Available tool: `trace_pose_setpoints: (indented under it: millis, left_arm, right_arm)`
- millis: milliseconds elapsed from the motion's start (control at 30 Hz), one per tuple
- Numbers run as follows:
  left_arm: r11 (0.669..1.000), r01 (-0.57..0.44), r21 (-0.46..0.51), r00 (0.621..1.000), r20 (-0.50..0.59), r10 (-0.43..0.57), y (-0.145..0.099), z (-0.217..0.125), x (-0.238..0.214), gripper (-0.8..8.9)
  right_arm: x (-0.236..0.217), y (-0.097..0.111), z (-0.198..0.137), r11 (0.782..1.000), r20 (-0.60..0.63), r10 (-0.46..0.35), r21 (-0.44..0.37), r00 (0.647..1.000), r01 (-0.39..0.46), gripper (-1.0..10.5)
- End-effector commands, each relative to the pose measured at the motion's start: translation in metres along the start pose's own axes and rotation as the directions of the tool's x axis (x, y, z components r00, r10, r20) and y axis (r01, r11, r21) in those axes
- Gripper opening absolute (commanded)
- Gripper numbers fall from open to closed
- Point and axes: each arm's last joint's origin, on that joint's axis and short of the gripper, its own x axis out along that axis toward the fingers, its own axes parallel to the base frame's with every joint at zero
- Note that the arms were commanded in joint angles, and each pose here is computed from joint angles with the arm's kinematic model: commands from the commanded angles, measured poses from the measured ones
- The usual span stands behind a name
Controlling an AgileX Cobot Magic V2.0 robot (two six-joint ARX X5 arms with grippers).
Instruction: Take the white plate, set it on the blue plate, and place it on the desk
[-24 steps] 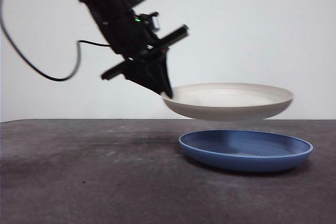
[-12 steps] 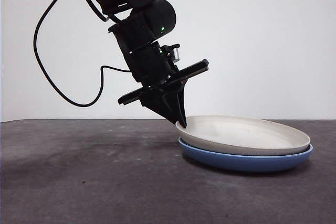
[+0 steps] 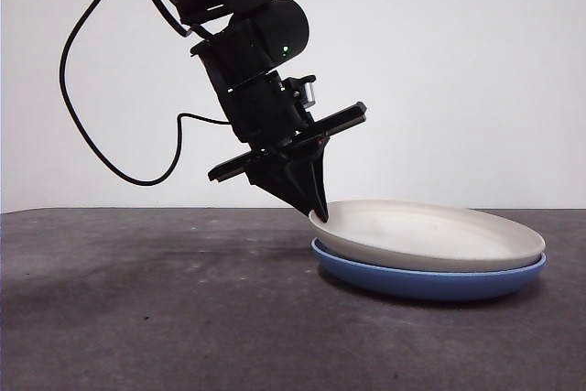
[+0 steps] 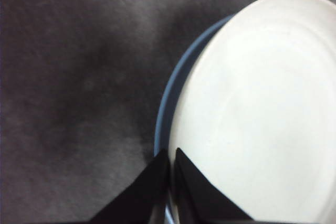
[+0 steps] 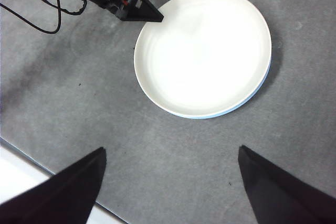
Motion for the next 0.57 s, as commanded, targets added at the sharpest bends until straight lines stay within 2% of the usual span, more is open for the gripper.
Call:
trace_pose_setpoints:
  millis: [33, 200, 267, 567]
  left_arm:
    - [0.999, 0.017, 0.044, 1.000, -0.002, -0.017, -0.009, 0.002, 0.009, 0.44]
    - [0.998, 0.022, 0.052, 1.000, 0.000, -0.022, -0.014, 0.001, 0.009, 2.49]
    - [0.998, 0.022, 0.052, 1.000, -0.002, -0.022, -0.014, 0.001, 0.009, 2.92]
    - [0.996, 0.030, 0.080, 0.999, 0.034, -0.033, -0.020, 0.010, -0.009, 2.94]
  right_arm:
    - [-0.003, 0.002, 0.004, 1.000, 0.019, 0.002, 0.000, 1.000, -0.002, 4.0]
    - [-0.003, 0.002, 0.004, 1.000, 0.019, 0.002, 0.000, 1.000, -0.002, 4.0]
    - [-0.003, 0.002, 0.004, 1.000, 0.019, 0.002, 0.000, 1.000, -0.002, 4.0]
    - [-0.003, 0.002, 0.004, 1.000, 0.019, 0.002, -0.001, 1.000, -0.002, 4.0]
